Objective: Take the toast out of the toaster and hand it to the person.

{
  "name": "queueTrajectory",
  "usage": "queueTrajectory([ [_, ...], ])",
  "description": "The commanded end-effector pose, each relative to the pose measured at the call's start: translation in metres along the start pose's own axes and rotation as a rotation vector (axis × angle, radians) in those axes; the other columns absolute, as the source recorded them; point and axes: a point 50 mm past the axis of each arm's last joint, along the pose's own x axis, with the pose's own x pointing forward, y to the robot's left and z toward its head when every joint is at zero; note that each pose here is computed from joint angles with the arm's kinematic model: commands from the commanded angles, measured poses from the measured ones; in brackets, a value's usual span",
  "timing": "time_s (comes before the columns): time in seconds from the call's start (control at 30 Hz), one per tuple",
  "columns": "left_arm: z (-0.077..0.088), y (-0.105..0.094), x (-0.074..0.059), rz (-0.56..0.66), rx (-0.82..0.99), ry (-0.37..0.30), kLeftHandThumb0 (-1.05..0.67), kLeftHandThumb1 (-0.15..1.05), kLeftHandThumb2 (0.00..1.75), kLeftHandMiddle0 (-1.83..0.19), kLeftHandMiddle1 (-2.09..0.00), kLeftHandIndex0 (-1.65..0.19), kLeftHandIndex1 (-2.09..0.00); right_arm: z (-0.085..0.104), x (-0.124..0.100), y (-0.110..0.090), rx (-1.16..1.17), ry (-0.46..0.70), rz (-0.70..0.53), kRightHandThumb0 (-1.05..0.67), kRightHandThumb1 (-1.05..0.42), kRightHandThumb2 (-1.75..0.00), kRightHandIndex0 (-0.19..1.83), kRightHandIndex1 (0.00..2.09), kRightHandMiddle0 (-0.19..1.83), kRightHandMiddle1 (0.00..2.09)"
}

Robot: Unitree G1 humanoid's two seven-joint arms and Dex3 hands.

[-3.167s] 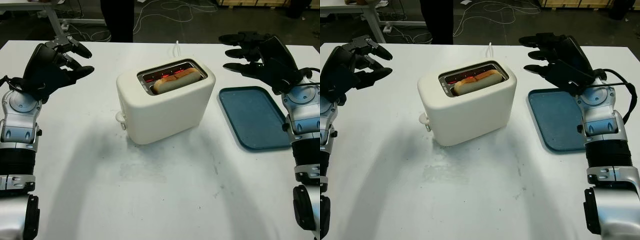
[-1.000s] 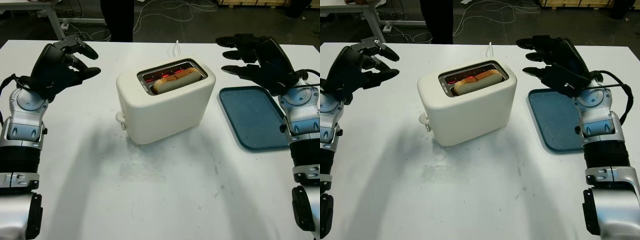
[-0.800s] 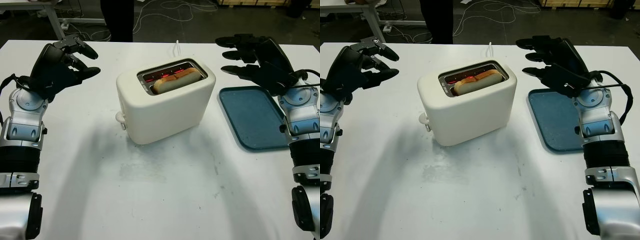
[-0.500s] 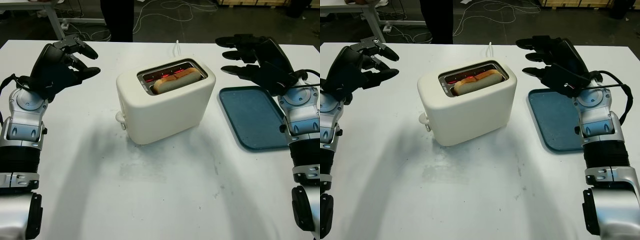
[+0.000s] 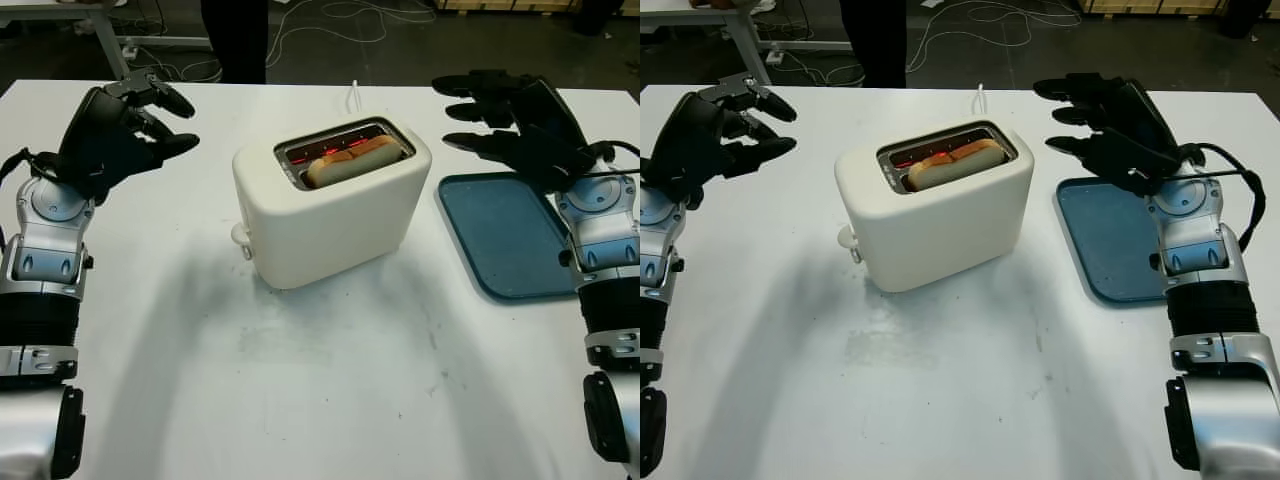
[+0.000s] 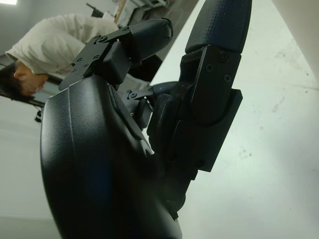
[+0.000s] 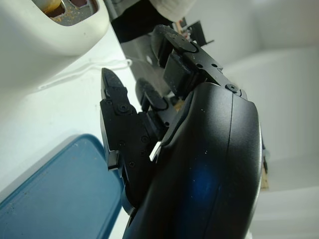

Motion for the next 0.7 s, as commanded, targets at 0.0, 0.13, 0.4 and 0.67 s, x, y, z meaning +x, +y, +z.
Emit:
queueTrajectory([
  [0.0,-0.0022,0.0,-0.0033,0.001,0.007,0.007,-1.05,0.92,0.14,-0.47,-1.32,-0.42,-1.21,0.0005,-0.0004,-0.0005,-0.002,-0.01,-0.004,-0.06,-0.92,-0.04,0.78,0.02,0.69,0.01],
  [0.13,-0.0022,0.0003,-0.0037,0.005,-0.01,0.004,-1.05,0.92,0.11,-0.46,-1.32,-0.43,-1.2,0.0004,-0.0007,-0.0003,0.011,-0.01,-0.008,-0.06,-0.92,-0.04,0.77,0.01,0.69,0.0],
  [0.4,-0.0033,0.0005,-0.0038,0.006,-0.013,0.004,-1.05,0.92,0.11,-0.47,-1.34,-0.43,-1.21,0.0003,-0.0005,0.0001,0.002,-0.013,-0.009,-0.07,-0.92,-0.03,0.78,0.02,0.7,0.01],
  [0.67,-0.0025,0.0003,-0.0038,0.005,-0.01,0.002,-1.05,0.92,0.1,-0.46,-1.34,-0.42,-1.22,-0.0002,-0.0004,0.0,-0.015,-0.007,-0.007,-0.09,-0.92,-0.03,0.79,0.02,0.7,0.01],
])
